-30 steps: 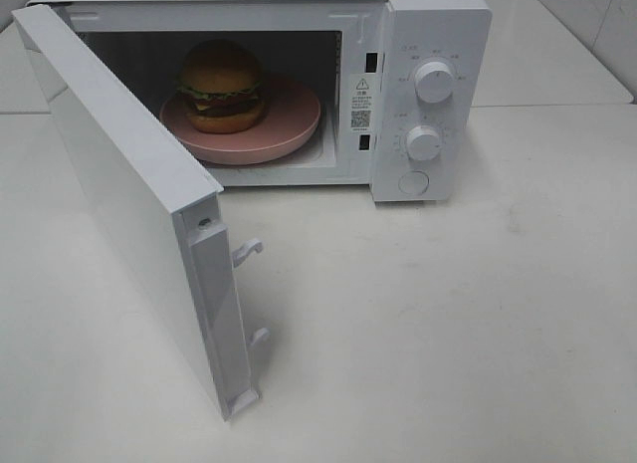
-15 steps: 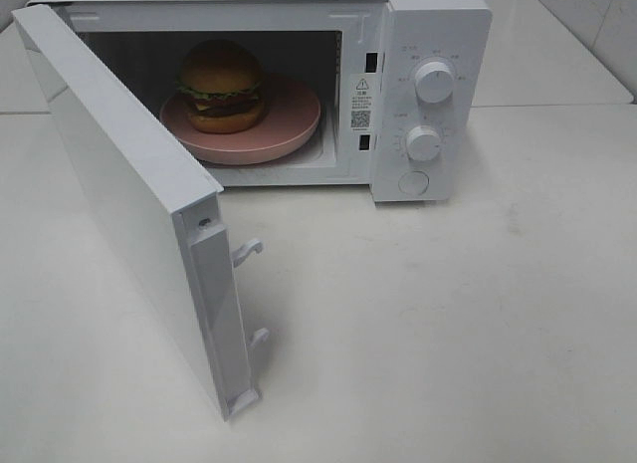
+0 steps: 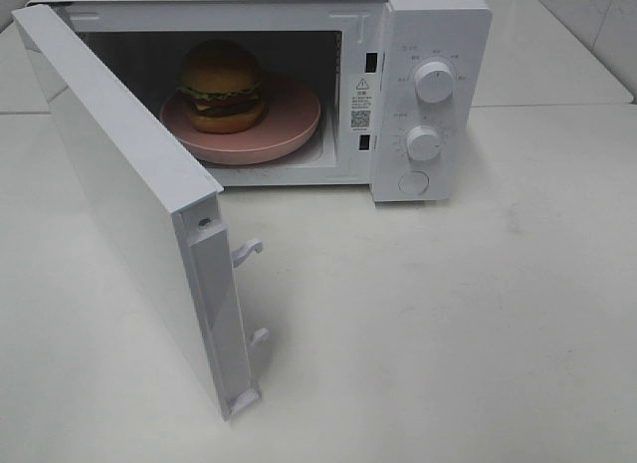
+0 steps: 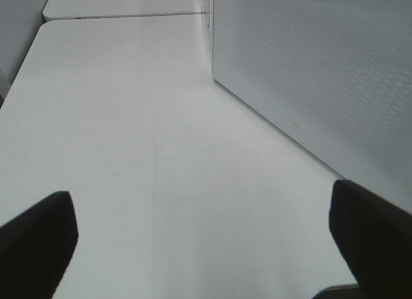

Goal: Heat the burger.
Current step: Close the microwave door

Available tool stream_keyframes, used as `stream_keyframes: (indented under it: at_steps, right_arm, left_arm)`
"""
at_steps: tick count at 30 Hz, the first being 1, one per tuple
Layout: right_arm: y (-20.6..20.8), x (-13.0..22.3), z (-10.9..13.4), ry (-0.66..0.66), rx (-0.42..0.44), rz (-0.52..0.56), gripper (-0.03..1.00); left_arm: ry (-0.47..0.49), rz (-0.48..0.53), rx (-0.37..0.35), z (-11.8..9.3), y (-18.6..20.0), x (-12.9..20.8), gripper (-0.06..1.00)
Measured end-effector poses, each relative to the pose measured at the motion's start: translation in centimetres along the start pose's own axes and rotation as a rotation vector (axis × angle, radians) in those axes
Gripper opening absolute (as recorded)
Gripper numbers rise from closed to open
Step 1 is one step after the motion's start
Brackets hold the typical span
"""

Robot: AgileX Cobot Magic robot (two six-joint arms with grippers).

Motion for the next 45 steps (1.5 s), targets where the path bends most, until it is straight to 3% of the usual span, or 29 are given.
stream_keyframes:
  at_steps: [45]
  right_arm:
    - [-0.01,0.0,0.06,0.006,-0.006,0.001,0.76]
  left_arm:
    - [0.0,0.0,0.0,0.0,0.0,0.0,0.99]
Point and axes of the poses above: a point on each arm's last joint axis where the gripper is mounted, y pointing back along that axis away from the gripper, z along the wrist's bending axis when the last joint is at zero, x = y × z, the point moved 1 cm from there along -y, pointing out along that axis toward the gripper
